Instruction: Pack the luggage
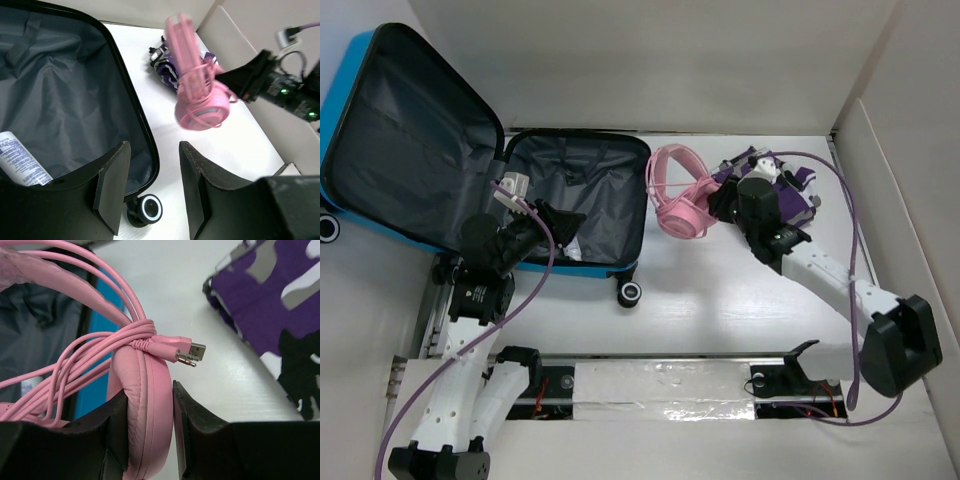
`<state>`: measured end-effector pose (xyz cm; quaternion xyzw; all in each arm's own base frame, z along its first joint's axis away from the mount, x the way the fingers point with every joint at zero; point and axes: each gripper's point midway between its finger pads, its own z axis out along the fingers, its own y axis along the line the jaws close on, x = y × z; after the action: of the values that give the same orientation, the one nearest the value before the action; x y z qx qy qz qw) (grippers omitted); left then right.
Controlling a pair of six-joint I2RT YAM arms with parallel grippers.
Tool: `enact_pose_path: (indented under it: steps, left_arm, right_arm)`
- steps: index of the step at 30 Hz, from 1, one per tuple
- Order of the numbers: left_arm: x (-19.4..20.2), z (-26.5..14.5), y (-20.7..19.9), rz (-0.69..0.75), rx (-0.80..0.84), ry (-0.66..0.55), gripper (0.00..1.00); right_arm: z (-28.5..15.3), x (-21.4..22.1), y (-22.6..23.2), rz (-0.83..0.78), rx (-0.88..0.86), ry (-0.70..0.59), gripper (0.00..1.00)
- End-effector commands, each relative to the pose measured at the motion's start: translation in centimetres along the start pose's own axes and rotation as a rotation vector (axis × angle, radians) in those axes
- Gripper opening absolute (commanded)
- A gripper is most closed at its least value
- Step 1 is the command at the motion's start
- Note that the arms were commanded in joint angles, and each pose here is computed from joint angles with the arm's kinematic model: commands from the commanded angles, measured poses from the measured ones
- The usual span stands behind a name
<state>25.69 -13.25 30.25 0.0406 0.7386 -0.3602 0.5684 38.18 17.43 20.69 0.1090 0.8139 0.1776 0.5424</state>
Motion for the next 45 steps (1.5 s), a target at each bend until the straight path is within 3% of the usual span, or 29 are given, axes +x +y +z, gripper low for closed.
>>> enact_pose_path:
  steps: [1, 5, 9, 11, 12, 14, 16, 17, 20, 21, 25, 26, 27, 28, 29, 30, 34, 36, 37, 38, 39, 40, 41, 42, 43, 45]
  left_arm:
    - [-1.7, -0.2, -1.0, 0.037, 0.035, -0.061, 0.41]
    - [-1.8, -0.3, -1.0, 0.039, 0.032, -0.066, 0.41]
    - [-2.1, -0.5, -0.8, 0.042, 0.012, -0.079, 0.41]
    - [-2.3, -0.6, -0.8, 0.048, 0.005, -0.088, 0.4]
    - [-2.4, -0.7, -0.8, 0.051, 0.004, -0.094, 0.41]
    - [-2.5, -0.8, -0.7, 0.052, -0.006, -0.102, 0.41]
    - [-2.7, -0.9, -0.6, 0.055, -0.011, -0.108, 0.41]
    - [-2.6, -0.8, -0.6, 0.055, -0.013, -0.105, 0.41]
    - [-2.6, -0.8, -0.6, 0.055, -0.009, -0.103, 0.41]
    - [-2.6, -0.8, -0.6, 0.055, -0.009, -0.103, 0.41]
    - [-2.7, -0.8, -0.6, 0.056, -0.009, -0.105, 0.41]
    - [-2.6, -0.8, -0.6, 0.055, -0.01, -0.104, 0.41]
    - [-2.7, -0.8, -0.6, 0.055, -0.013, -0.105, 0.41]
    - [-2.7, -0.8, -0.6, 0.056, -0.012, -0.106, 0.41]
    - [-2.7, -0.8, -0.6, 0.055, -0.011, -0.104, 0.41]
    - [-2.6, -0.8, -0.6, 0.055, -0.011, -0.104, 0.41]
    - [-2.5, -0.8, -0.7, 0.053, -0.005, -0.1, 0.41]
    - [-2.6, -0.8, -0.8, 0.055, -0.002, -0.101, 0.41]
    - [-2.7, -0.8, -0.7, 0.057, -0.007, -0.105, 0.41]
    - [-2.9, -0.9, -0.8, 0.061, -0.008, -0.112, 0.41]
    - [-3.0, -1.0, -0.8, 0.064, -0.009, -0.117, 0.41]
    - [-3.1, -1.1, -0.8, 0.067, -0.012, -0.121, 0.41]
    - [-3.2, -1.1, -0.9, 0.068, -0.011, -0.124, 0.41]
    - [-3.1, -1.1, -0.9, 0.067, -0.008, -0.123, 0.41]
    - [-3.0, -1.1, -1.0, 0.066, -0.003, -0.117, 0.41]
    - [-3.0, -1.1, -1.0, 0.063, -0.002, -0.117, 0.41]
  right_arm:
    - [-2.6, -7.3, 3.4, 0.023, -0.082, -0.209, 0.17]
    - [-3.3, -10.2, 9.8, -0.01, -0.223, -0.228, 0.17]
    - [-1.6, -10.1, 15.7, -0.033, -0.316, -0.221, 0.16]
    - [0.9, -7.6, 18.1, -0.069, -0.34, -0.178, 0.16]
    - [1.0, -8.8, 20.0, -0.06, -0.37, -0.203, 0.16]
    - [4.0, -5.3, 22.0, -0.128, -0.374, -0.147, 0.17]
    - [5.2, -5.7, 24.4, -0.179, -0.398, -0.184, 0.17]
    - [8.0, -2.9, 24.3, -0.22, -0.375, -0.14, 0.17]
    - [9.4, -1.0, 27.2, -0.293, -0.393, -0.112, 0.17]
    - [11.4, 1.4, 26.7, -0.324, -0.37, -0.074, 0.18]
    - [12.0, 4.2, 28.9, -0.35, -0.408, -0.027, 0.2]
    - [11.9, 4.2, 29.5, -0.346, -0.432, -0.023, 0.29]
    - [11.7, 4.9, 29.9, -0.35, -0.445, -0.011, 0.54]
    - [11.5, 4.8, 30.0, -0.349, -0.45, -0.009, 0.54]
    - [11.1, 4.4, 30.3, -0.346, -0.463, -0.008, 0.77]
    - [10.8, 4.5, 30.1, -0.351, -0.47, -0.002, 0.85]
    - [8.0, -0.5, 29.1, -0.309, -0.513, -0.069, 0.89]
    - [5.3, -6.1, 27.4, -0.257, -0.524, -0.145, 0.89]
    - [5.5, -5.3, 25.1, -0.244, -0.501, -0.128, 0.87]
    - [4.8, -6.5, 23.5, -0.218, -0.489, -0.148, 0.78]
    - [2.5, -11.3, 20.7, -0.168, -0.469, -0.233, 0.72]
    - [1.6, -12.8, 18.9, -0.11, -0.468, -0.272, 0.6]
    - [2.5, -10.3, 14.6, -0.09, -0.396, -0.224, 0.25]
    - [-0.1, -12.8, 12.3, -0.041, -0.377, -0.285, 0.13]
    - [0.2, -14.4, 7.8, 0.03, -0.295, -0.317, 0.04]
    - [0.7, -11.3, 0.0, 0.093, -0.122, -0.279, 0.0]
